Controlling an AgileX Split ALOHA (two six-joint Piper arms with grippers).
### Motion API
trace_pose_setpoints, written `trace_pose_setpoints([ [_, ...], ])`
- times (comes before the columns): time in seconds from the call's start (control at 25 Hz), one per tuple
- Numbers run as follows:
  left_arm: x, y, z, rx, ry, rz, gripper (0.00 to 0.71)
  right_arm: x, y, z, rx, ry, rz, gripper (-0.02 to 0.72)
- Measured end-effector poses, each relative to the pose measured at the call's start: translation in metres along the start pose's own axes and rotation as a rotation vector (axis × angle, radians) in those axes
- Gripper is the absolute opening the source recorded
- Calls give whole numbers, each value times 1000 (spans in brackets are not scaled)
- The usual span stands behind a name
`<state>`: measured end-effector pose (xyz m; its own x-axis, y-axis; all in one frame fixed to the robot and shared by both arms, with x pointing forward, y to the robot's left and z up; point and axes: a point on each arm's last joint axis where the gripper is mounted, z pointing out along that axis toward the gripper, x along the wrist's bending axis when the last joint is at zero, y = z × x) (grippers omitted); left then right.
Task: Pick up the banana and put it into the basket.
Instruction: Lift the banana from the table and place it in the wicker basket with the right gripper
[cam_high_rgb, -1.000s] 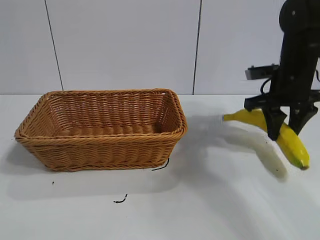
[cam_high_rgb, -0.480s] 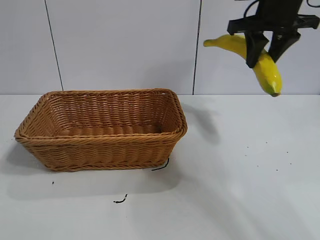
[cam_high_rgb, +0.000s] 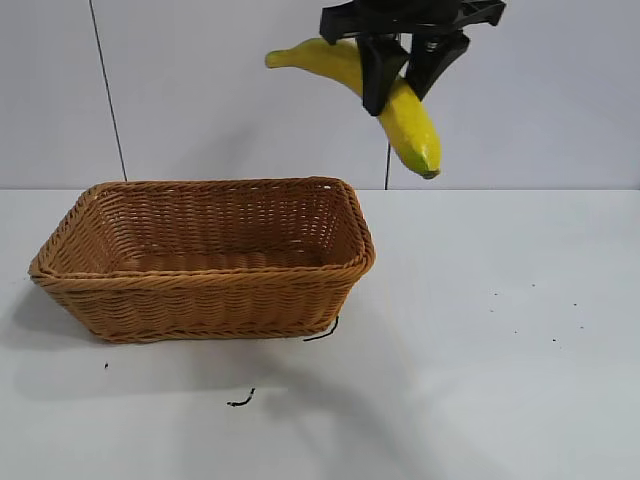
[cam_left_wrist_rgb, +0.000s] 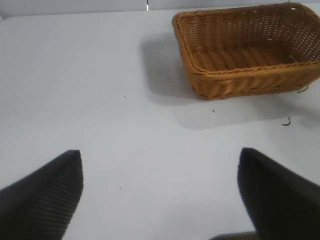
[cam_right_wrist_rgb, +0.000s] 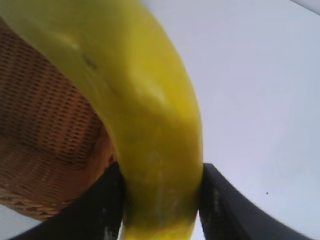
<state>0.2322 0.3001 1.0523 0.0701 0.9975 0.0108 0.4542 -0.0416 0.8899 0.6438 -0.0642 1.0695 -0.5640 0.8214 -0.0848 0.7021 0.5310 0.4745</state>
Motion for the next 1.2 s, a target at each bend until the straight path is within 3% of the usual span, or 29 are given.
trace_pose_setpoints([
  [0.48,0,0,0,0,0,0,634,49,1,78,-30,60,-152,290],
  [1.2,0,0,0,0,0,0,634,54,-4,104,-23,81,-219,290],
])
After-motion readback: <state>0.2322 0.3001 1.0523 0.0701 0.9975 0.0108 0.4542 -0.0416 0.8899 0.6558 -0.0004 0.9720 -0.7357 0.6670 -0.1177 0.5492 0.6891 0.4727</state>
